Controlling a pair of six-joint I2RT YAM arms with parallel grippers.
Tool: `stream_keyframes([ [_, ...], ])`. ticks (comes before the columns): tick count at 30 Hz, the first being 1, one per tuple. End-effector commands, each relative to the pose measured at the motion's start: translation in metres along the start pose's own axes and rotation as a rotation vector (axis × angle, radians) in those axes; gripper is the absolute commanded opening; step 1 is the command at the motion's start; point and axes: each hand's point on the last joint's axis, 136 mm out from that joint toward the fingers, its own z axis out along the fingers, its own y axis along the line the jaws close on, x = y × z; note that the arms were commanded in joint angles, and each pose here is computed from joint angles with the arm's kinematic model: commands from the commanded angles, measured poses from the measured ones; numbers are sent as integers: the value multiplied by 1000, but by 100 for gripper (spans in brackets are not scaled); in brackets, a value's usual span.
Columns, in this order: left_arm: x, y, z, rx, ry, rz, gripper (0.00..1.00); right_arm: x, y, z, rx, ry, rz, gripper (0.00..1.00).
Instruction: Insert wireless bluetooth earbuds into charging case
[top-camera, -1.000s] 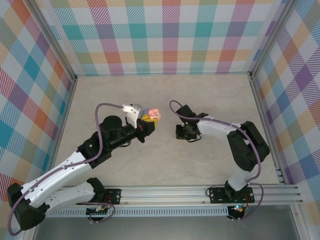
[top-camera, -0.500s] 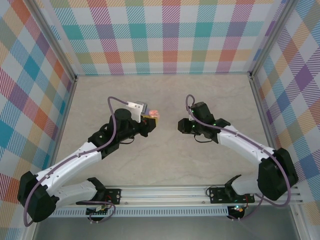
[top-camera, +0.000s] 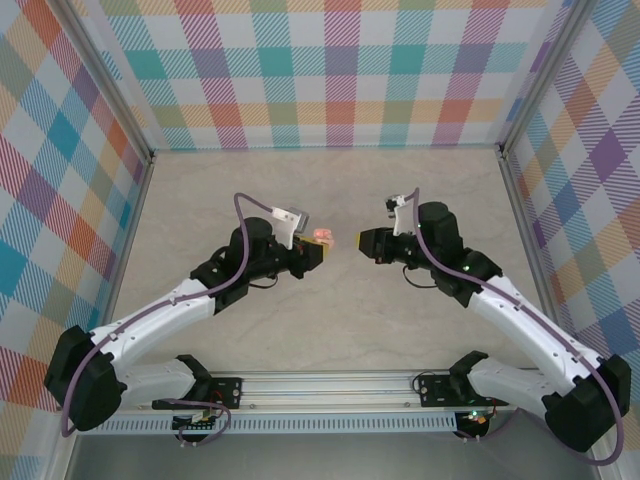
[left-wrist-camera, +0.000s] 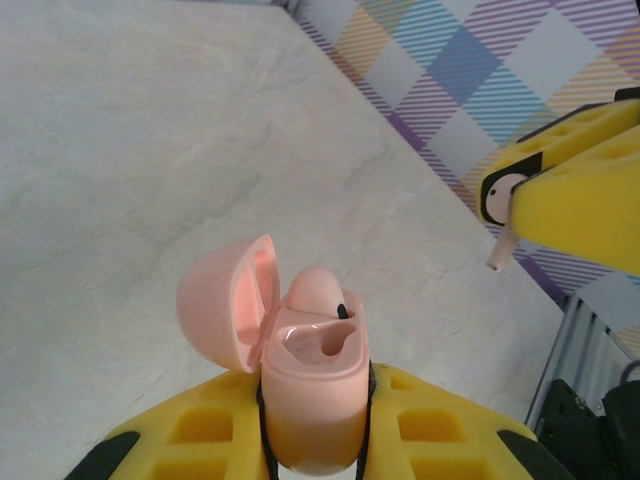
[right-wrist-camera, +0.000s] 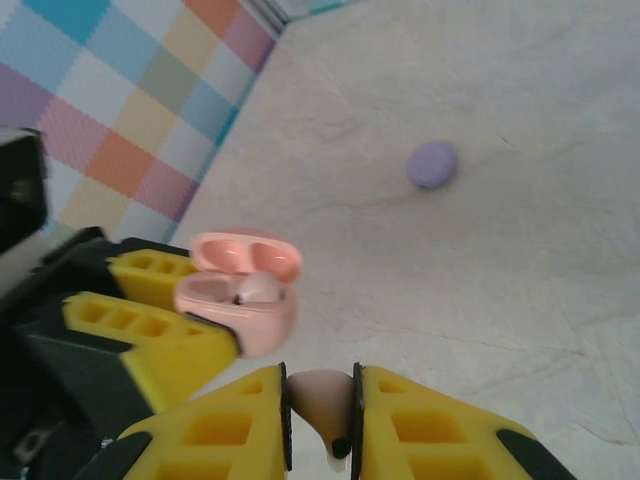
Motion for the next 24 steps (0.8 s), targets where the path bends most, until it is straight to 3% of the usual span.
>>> stream_keyframes([
  [1, -12, -22, -1, 112, -74, 106, 9, -13, 34, -11, -132, -24, -66, 20],
  [9, -6, -53, -7, 187, -142, 312, 9, -17, 77, -24, -230, -31, -161, 21],
  [24, -11, -76, -17, 254, -164, 362, 10, -13, 86, -26, -223, -28, -216, 22],
])
